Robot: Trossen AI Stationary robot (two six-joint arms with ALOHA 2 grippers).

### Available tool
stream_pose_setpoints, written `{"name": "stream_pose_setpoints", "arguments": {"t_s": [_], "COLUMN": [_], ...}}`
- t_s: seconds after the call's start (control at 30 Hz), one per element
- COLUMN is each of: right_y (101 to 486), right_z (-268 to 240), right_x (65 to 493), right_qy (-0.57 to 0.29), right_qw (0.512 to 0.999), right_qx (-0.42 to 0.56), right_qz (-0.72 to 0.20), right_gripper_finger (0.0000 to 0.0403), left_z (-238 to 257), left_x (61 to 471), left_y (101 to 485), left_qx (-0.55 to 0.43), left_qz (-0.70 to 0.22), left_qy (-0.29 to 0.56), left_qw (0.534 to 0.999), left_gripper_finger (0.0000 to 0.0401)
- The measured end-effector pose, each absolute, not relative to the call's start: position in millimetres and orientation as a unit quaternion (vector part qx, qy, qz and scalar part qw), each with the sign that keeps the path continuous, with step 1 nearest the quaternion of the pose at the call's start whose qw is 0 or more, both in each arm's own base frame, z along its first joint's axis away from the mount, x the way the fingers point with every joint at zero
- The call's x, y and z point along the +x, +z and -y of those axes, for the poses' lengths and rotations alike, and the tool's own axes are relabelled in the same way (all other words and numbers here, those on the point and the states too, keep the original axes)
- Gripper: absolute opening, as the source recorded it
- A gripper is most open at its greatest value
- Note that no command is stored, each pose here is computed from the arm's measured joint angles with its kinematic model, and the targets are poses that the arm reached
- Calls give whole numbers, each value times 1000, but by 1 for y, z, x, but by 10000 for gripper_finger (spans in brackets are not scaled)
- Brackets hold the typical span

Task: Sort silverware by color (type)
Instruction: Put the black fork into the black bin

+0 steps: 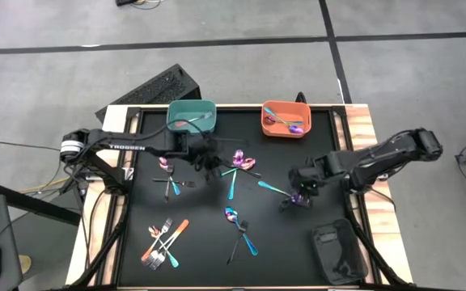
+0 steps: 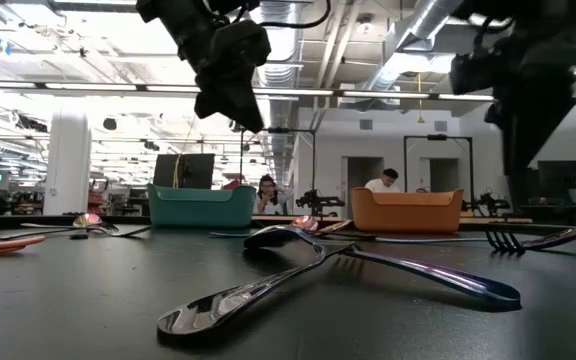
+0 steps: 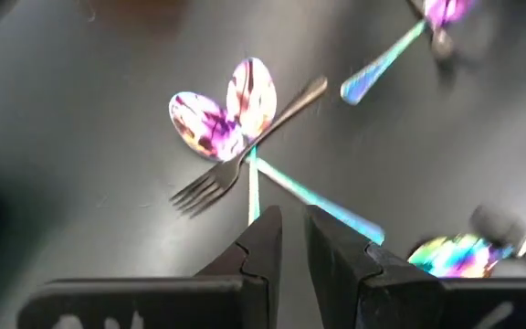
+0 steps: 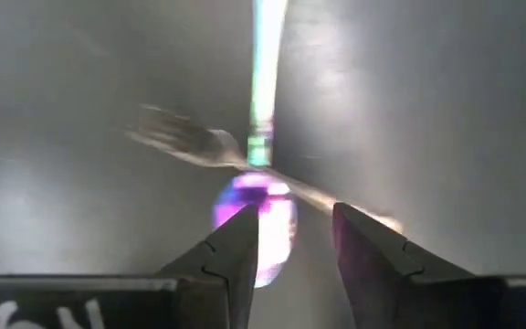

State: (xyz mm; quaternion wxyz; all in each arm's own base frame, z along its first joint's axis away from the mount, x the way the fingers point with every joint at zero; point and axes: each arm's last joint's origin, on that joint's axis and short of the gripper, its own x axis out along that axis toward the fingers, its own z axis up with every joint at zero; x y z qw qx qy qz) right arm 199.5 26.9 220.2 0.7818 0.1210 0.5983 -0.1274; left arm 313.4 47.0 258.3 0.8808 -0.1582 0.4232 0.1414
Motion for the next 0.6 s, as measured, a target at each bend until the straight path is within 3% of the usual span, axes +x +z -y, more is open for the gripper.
{"name": "stream_pose_setpoints", "arguments": {"t_s": [0.37,0.6], "right_y": [220,199], "right_z": [14,16], "right_x": [199,193], "right_qy": [-9,52], "right_qw": [780,775], "right_qx": [-43,-59], "right_qz": [-624,-627], "right_gripper_finger": [132,130], "left_z": [-50,-52], "left_x": [316,316], "left_y": [261,261], "left_qx": [-208,-219], "left_qz": [-391,-381], "left_qy": [174,210], "left_qw": [880,874], "left_gripper_finger": [39,39]}}
